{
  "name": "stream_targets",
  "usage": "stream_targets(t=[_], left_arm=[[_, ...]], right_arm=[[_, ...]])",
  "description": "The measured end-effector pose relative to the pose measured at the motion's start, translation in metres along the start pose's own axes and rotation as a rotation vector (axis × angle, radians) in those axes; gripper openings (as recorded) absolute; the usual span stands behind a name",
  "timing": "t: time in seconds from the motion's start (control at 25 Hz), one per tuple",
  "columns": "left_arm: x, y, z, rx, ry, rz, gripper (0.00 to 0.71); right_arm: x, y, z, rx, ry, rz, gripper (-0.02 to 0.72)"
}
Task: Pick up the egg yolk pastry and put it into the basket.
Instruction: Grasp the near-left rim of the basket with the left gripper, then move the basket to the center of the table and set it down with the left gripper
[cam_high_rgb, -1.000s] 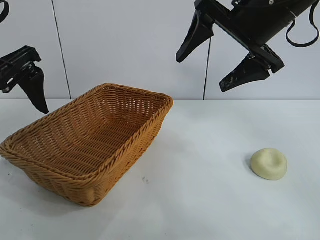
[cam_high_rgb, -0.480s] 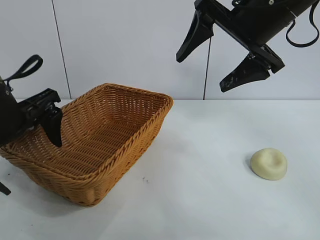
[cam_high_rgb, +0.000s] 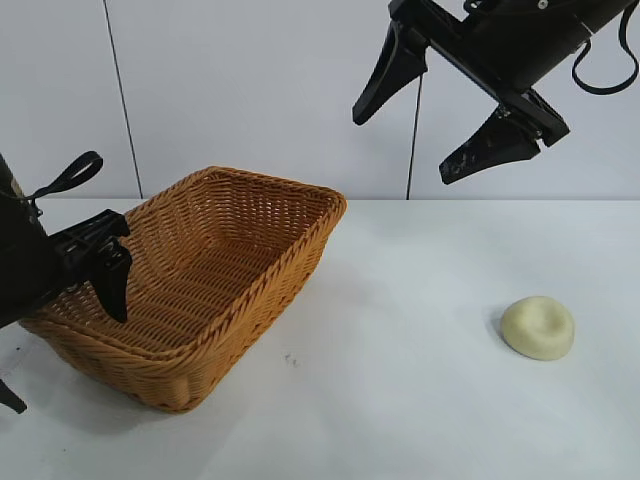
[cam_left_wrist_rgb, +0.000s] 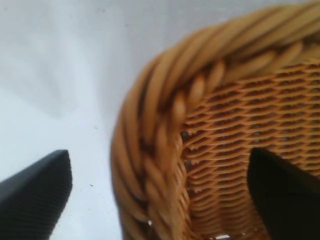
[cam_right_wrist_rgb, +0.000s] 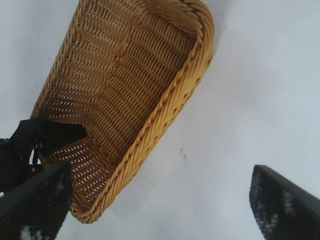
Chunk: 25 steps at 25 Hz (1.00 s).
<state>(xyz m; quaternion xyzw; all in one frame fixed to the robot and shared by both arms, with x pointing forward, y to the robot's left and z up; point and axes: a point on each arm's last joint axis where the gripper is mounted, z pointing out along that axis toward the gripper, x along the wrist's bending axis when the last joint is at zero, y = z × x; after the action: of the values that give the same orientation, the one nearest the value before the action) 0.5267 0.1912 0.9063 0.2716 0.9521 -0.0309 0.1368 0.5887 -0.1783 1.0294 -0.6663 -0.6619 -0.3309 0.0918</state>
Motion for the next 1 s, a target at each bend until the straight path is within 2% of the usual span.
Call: stream_targets(t=[0.12, 0.32, 0.4, 0.6, 0.8, 0.92, 1.0], left_arm=[[0.0, 0.0, 0.0, 0.0, 0.0, 0.0, 0.476], [0.0, 0.0, 0.0, 0.001, 0.003, 0.0, 0.189], [0.0, 0.0, 0.0, 0.003, -0.001, -0.016, 0.118], [-0.004, 0.002, -0.002, 0.02, -0.005, -0.022, 0.104], [-0.022, 0.019, -0.016, 0.086, -0.064, 0.017, 0.102], [-0.028, 0.031, -0.02, 0.113, -0.087, 0.09, 0.102], [-0.031, 0.039, -0.021, 0.136, -0.074, 0.163, 0.102]], right_arm=[[0.0, 0.0, 0.0, 0.0, 0.0, 0.0, 0.687], [0.0, 0.0, 0.0, 0.0, 0.0, 0.0, 0.687], [0.0, 0.0, 0.0, 0.0, 0.0, 0.0, 0.687], [0.0, 0.0, 0.0, 0.0, 0.0, 0.0, 0.687], [0.0, 0.0, 0.0, 0.0, 0.0, 0.0, 0.687], [0.0, 0.0, 0.0, 0.0, 0.0, 0.0, 0.687], [0.0, 0.0, 0.0, 0.0, 0.0, 0.0, 0.687]])
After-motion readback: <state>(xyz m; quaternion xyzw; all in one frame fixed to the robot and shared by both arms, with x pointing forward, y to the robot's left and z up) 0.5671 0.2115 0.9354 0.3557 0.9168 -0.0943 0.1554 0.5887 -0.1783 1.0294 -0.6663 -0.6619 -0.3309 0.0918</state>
